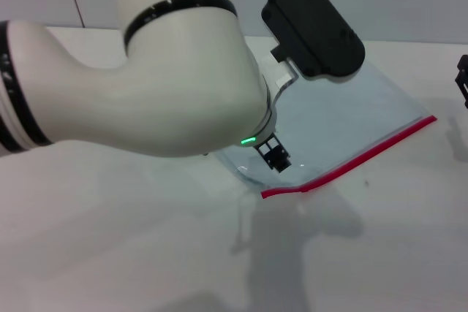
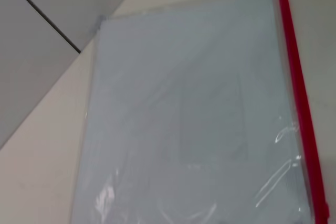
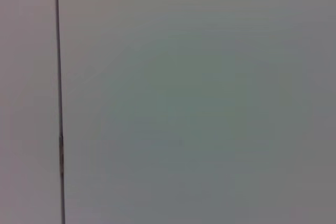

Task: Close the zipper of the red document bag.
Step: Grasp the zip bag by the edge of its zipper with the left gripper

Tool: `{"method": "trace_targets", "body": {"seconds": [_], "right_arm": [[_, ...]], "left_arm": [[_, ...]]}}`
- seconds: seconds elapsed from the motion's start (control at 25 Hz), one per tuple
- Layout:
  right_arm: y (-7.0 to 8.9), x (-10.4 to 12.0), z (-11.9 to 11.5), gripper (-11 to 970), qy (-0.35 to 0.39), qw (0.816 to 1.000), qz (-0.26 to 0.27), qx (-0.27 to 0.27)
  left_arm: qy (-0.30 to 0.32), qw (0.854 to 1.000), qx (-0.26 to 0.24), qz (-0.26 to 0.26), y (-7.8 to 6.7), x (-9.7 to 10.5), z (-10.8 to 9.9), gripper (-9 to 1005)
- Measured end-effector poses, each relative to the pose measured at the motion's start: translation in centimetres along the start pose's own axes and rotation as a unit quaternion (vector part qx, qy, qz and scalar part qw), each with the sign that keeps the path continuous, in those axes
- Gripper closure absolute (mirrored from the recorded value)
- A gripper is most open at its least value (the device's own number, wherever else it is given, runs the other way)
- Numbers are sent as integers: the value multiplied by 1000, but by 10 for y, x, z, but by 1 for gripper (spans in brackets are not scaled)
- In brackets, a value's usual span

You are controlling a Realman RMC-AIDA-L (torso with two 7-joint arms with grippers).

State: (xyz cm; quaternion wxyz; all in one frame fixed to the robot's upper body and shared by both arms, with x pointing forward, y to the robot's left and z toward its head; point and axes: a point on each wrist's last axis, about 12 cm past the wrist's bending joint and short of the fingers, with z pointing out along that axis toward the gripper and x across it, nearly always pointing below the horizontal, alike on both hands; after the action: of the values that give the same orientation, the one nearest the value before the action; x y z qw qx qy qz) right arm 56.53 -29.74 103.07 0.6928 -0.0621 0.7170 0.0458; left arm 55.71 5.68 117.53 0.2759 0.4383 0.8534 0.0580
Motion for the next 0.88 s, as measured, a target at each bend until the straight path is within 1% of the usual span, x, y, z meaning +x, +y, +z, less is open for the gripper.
{"method": "trace_targets", "body": {"seconds": [0.12,0.32,0.64,0.88], "right_arm": [[-2,-1,0,372,-1,1000,-3,2],[-3,-1,1,372,-1,1000,-6,2],[-3,-4,6,372,-1,1000,-12,-1],[-3,-5,7,372,-2,1000,-12,0]], "left_arm": [[15,1000,-5,10,-3,2,5,213],[21,999,-2,27,-13,0,7,213],[47,997,-11,68,-32,-4,17,213],[40,996,-7,79,-37,-12,13,213]]}}
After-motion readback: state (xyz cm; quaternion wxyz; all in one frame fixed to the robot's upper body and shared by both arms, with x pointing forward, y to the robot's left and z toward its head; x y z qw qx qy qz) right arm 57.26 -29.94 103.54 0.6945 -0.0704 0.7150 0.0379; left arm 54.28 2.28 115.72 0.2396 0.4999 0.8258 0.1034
